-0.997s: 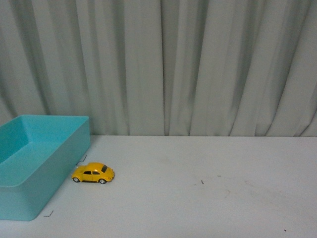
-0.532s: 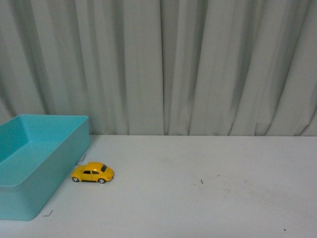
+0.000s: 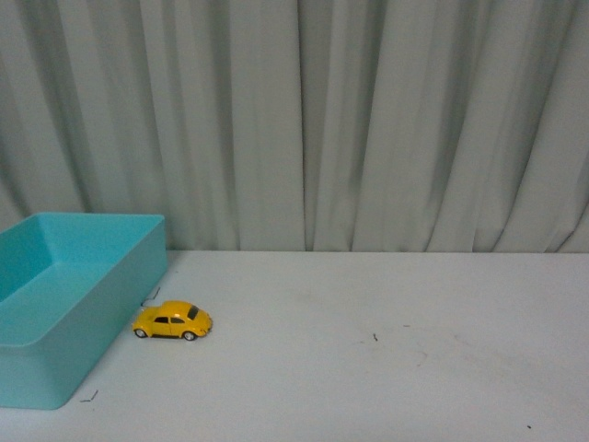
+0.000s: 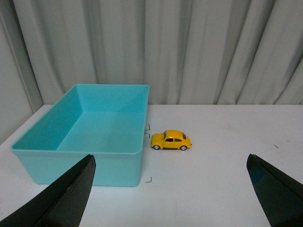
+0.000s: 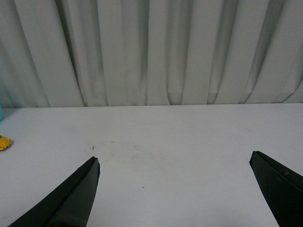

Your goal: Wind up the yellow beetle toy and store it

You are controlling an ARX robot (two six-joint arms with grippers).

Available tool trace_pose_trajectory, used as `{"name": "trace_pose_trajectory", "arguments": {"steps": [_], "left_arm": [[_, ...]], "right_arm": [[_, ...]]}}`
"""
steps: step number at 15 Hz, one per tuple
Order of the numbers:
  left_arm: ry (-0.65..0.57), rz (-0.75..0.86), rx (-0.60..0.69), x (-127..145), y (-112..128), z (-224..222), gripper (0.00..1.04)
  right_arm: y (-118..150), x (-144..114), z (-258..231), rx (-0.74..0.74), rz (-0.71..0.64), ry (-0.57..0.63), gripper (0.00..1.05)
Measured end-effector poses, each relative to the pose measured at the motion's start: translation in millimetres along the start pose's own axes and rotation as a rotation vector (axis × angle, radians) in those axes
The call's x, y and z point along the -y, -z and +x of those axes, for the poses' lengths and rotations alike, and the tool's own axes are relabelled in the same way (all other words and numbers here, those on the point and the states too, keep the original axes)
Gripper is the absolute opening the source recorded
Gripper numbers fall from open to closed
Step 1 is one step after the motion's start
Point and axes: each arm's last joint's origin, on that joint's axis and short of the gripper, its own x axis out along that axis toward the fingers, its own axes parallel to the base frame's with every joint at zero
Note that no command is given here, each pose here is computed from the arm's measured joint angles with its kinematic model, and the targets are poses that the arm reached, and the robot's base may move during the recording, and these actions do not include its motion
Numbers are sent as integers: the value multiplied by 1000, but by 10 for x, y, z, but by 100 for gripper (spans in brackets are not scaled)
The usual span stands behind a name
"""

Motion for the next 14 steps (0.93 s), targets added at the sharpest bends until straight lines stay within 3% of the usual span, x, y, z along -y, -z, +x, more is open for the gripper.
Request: {"name": "trace_pose_trajectory", "arguments": {"steps": [14], "left_arm": [[0, 0, 1, 0, -1, 0, 98]], "right_arm": [[0, 0, 0, 0, 1, 0, 98]]}}
